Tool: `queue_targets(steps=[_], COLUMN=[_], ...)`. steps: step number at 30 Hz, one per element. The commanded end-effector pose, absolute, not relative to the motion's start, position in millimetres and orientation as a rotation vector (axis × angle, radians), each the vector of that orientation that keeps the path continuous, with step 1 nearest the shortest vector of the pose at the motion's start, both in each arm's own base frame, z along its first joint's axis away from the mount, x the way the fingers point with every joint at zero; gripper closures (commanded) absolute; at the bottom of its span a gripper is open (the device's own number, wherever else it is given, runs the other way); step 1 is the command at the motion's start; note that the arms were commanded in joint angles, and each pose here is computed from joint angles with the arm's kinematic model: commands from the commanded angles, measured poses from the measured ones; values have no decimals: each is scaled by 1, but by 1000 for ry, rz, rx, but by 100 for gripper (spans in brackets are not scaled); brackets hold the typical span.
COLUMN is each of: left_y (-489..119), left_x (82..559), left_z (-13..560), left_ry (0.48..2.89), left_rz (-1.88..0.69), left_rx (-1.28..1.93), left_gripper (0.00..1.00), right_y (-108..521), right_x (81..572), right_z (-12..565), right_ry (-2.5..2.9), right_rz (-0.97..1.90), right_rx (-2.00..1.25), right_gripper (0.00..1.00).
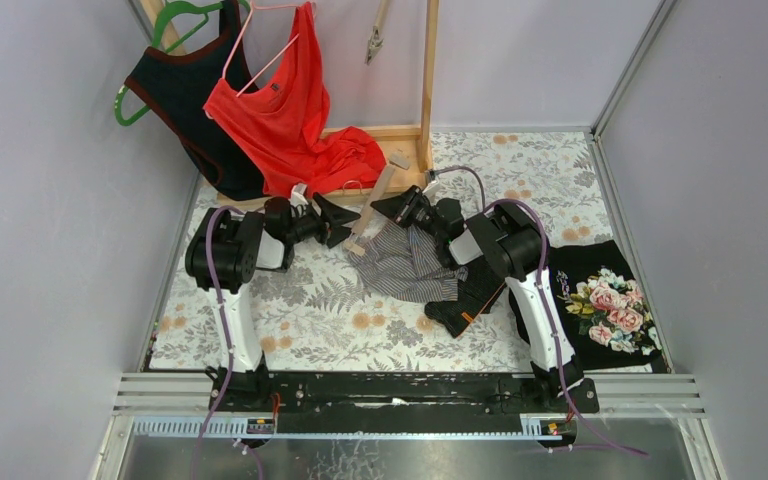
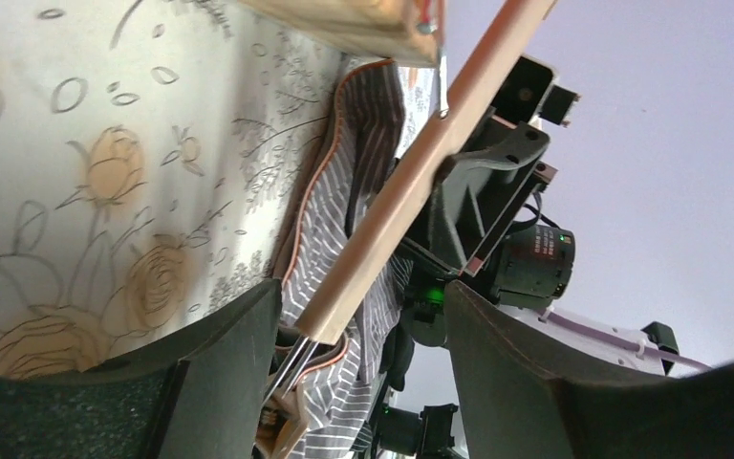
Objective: Clip the underwear to the hanger
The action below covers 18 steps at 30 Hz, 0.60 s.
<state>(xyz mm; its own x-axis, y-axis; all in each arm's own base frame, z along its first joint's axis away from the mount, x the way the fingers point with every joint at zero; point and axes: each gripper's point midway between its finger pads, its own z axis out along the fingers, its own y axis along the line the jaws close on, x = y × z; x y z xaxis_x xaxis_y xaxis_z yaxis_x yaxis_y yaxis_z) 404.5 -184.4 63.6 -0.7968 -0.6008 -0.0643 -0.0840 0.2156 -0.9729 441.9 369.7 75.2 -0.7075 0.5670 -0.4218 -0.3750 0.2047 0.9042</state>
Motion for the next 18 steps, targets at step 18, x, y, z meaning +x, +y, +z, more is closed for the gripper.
queue_targets(steps=[18], left_y=[-172], left_x=[396], left_z=[80], left_ry=[1955], left_rz=[-1646], left_rx=[-630], left_gripper=[31], right_y=[363], right_x=[392], right_z=[137], right_ry=[1599], right_rz=[1763], right_rx=[9], right_gripper=[88])
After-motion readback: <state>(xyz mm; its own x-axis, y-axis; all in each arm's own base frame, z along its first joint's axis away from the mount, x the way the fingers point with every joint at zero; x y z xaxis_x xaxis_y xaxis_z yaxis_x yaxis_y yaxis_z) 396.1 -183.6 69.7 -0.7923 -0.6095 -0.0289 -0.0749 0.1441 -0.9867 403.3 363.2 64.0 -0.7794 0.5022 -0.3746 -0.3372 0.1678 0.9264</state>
